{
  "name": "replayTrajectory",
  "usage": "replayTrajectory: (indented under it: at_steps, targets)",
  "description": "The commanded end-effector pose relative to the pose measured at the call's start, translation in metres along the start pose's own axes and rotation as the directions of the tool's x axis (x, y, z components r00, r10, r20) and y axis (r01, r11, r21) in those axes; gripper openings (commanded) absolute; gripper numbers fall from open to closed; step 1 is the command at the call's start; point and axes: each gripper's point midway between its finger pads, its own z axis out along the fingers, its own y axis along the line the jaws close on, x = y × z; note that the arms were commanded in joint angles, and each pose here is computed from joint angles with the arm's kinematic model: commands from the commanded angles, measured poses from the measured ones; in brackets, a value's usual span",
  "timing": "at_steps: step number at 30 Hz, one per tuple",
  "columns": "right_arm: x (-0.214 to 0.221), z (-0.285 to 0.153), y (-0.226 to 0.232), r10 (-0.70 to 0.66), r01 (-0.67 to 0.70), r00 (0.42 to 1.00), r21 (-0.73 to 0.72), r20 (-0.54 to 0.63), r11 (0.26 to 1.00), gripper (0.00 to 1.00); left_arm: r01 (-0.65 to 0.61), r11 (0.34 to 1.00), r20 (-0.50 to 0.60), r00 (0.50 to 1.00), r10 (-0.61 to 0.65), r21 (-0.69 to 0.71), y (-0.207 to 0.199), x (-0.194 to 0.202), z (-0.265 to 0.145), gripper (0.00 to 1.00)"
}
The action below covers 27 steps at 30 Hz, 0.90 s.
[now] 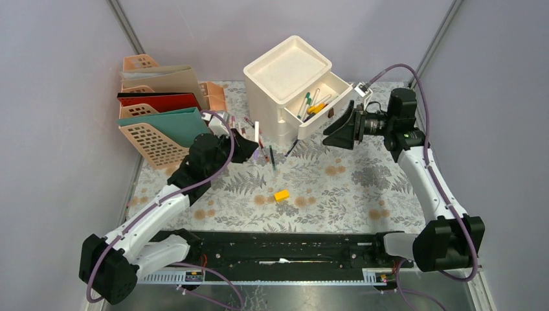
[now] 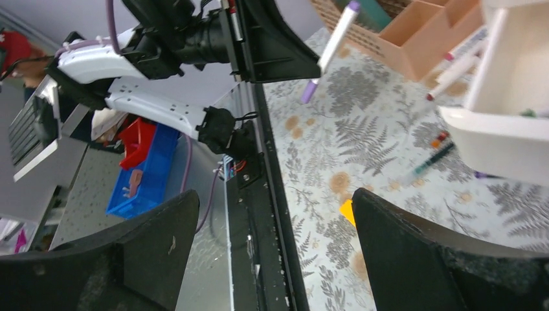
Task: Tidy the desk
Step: Pick up the stationery from the center of the board.
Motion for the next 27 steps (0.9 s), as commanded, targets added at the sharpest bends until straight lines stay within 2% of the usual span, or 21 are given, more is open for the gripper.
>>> replayTrajectory:
  at_steps: [1,6,11,20,27]
  targets:
    - [-0.019,0.014,0.033,-0.132,0.13,0.991,-0.08,-0.018,0.988,0.95,-0.032,0.96,0.104,0.995,0.003,0.279,-0.073,-0.049,-0.006,0.0]
    - [-0.038,0.029,0.026,-0.128,0.128,0.992,-0.004,-0.007,0.992,0.94,-0.051,0.906,0.128,0.992,-0.003,0.421,-0.123,-0.066,-0.008,0.0]
    - [-0.047,0.038,0.02,-0.083,0.083,0.996,0.049,0.009,0.995,0.94,-0.05,0.862,0.124,0.992,-0.014,0.504,-0.16,-0.065,0.0,0.0]
    - [-0.052,0.045,0.019,-0.021,0.018,0.997,0.043,0.074,0.999,0.92,-0.036,0.825,0.095,0.995,-0.022,0.564,-0.194,-0.054,0.02,0.0]
    - [-0.047,0.047,0.014,0.031,-0.034,0.996,0.034,0.084,0.999,0.87,-0.031,0.815,0.087,0.996,-0.024,0.579,-0.205,-0.05,0.023,0.0]
